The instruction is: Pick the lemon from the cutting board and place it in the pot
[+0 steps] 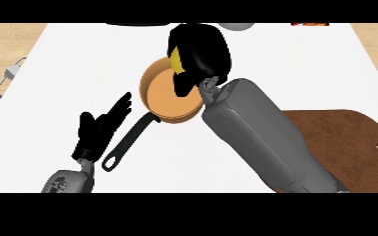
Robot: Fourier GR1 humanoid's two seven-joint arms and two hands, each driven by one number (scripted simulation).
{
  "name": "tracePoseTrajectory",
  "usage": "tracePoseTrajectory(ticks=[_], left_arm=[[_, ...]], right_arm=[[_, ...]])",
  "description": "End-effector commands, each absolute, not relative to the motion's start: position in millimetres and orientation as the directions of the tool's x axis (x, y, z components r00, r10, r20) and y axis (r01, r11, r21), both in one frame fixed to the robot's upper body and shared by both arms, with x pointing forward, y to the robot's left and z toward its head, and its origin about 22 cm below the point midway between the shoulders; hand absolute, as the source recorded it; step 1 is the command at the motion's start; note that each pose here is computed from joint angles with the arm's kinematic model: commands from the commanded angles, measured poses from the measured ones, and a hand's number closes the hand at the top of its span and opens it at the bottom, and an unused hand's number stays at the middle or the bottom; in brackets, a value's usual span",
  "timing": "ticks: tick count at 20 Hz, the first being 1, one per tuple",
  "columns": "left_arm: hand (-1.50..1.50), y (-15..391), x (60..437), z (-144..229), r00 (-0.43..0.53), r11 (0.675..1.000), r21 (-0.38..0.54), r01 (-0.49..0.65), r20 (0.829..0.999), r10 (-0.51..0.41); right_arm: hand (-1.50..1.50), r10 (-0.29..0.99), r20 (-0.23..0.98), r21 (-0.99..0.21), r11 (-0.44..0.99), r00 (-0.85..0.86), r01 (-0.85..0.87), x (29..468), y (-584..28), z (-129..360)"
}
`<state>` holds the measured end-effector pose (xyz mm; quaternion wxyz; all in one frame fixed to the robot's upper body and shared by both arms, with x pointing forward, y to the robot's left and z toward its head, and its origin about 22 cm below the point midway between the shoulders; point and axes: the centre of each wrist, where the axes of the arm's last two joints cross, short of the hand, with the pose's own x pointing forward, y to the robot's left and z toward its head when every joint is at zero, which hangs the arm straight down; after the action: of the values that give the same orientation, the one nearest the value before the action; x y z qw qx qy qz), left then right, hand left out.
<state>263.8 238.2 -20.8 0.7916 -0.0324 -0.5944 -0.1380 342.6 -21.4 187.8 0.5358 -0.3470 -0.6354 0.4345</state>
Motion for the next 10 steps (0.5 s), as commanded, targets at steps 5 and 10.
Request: tracePoseTrajectory(ticks=[5, 10], left_arm=[[0.0, 240, 265, -18, 0.243, 0.955, 0.115, 0.273, 0.952, -0.184], [0.0, 239, 264, -18, 0.23, 0.948, 0.14, 0.287, 0.95, -0.21]], right_arm=[[1.5, 0.995, 0.074, -0.99, 0.065, -0.072, -0.129, 371, 6, 152], [1.5, 0.989, 0.077, -0.912, 0.123, 0.129, -0.392, 395, -2, 159]])
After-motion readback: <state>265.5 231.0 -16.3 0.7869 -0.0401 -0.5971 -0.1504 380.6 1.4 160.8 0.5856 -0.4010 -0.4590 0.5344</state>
